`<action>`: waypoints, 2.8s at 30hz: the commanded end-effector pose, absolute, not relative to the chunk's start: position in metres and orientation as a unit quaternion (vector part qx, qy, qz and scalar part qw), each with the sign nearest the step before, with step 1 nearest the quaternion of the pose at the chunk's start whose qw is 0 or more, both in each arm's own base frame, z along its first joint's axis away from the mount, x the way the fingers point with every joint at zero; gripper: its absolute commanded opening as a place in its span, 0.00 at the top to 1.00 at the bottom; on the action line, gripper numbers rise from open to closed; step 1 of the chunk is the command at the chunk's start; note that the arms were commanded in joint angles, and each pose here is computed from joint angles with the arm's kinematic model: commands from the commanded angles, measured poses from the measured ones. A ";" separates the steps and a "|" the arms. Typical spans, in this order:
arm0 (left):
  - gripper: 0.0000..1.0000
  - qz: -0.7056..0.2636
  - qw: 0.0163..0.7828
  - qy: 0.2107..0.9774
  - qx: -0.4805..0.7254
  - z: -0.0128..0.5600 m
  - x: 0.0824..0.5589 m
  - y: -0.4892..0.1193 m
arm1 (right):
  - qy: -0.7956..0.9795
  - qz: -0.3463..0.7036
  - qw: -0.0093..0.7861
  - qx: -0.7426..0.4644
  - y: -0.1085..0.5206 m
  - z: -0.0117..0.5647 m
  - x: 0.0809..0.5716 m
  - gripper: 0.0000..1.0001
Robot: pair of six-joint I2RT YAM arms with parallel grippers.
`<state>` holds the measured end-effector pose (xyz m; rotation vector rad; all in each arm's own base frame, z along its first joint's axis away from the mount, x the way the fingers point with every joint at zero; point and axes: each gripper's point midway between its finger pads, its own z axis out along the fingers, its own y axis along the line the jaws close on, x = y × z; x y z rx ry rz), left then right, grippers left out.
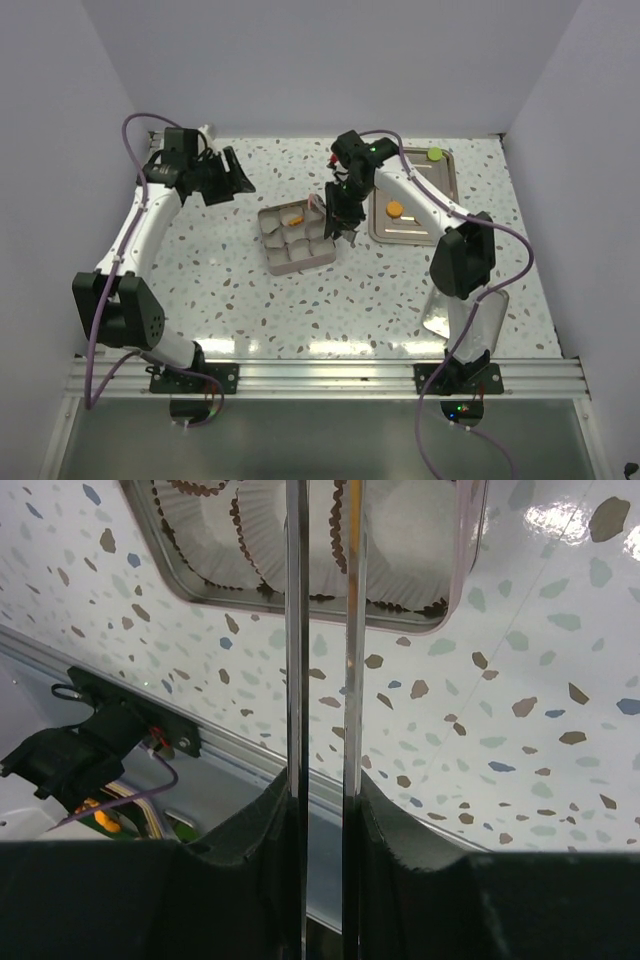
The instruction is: Pack the cookies
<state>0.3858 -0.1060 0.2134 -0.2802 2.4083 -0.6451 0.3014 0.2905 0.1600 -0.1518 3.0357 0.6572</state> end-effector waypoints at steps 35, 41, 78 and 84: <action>0.31 -0.253 0.329 0.904 -0.100 0.223 0.371 -0.091 | 0.981 0.183 0.045 -0.049 0.287 0.168 0.307 0.57; 0.30 -0.248 0.328 0.905 -0.109 0.222 0.370 -0.089 | 0.980 0.182 0.072 -0.044 0.274 0.192 0.311 0.58; 0.00 -0.199 0.364 0.897 -0.151 0.202 0.361 -0.052 | 0.994 0.061 0.075 0.058 0.095 0.173 0.271 0.59; 0.00 -0.150 0.397 0.895 -0.139 0.223 0.367 -0.034 | 0.994 0.064 0.057 0.066 0.104 0.155 0.291 0.59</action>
